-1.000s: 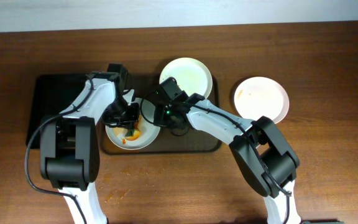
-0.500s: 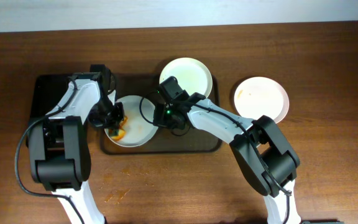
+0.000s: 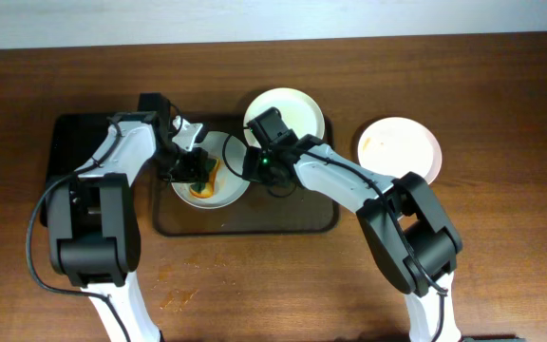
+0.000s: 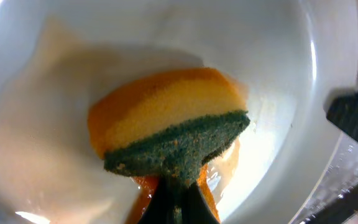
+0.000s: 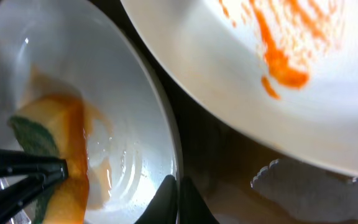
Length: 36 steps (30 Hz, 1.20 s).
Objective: Clean dirty plates on tray and stack at the side
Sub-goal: 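Scrub the pale plate with the sponge in the left gripper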
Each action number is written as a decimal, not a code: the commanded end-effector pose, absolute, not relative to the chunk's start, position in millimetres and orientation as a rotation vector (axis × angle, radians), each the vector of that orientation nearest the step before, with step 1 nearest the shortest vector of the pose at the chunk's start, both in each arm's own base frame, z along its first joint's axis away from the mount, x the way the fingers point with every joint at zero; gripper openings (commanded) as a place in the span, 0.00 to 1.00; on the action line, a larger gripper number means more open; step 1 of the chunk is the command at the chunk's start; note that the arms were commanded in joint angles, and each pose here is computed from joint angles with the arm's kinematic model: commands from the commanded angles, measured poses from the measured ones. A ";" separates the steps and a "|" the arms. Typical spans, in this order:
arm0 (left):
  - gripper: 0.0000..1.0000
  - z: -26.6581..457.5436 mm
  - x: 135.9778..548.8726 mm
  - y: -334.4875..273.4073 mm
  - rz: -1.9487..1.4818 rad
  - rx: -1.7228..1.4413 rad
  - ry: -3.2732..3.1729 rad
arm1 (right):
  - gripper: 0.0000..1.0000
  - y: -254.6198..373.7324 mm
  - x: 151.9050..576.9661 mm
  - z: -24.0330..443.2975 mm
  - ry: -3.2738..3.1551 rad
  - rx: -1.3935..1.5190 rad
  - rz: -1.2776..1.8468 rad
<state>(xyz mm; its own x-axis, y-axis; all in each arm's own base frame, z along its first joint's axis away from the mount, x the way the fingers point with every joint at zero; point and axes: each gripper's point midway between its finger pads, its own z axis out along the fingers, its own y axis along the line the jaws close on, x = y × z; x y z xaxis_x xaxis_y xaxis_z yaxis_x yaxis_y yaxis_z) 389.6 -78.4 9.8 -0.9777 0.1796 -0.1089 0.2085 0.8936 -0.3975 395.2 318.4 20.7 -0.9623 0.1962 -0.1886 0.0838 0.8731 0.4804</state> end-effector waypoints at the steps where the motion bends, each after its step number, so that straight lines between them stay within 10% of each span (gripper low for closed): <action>1: 0.01 -3.7 373.2 -85.8 -0.769 0.319 3.025 | 0.11 313.9 404.4 10.3 2.795 0.220 0.688; 10: 0.01 12.4 384.5 -80.1 -0.765 0.168 3.047 | 0.04 327.3 388.5 -11.0 2.881 0.229 0.794; 19: 0.01 27.4 448.2 -17.3 0.093 -0.011 2.951 | 0.04 328.6 386.3 -10.7 2.889 0.224 0.808; 36: 0.01 22.5 405.3 -137.6 -0.730 0.334 2.950 | 0.04 331.5 382.6 -9.5 2.903 0.216 0.843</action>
<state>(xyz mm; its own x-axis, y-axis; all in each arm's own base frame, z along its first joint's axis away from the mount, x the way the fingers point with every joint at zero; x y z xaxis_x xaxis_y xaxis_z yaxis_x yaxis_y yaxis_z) 408.2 -106.1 16.7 -0.9863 0.1358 -0.0937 0.1577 0.9426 -0.2943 390.8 331.3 7.1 -0.9776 0.1829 -0.1045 0.0958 0.8277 0.5529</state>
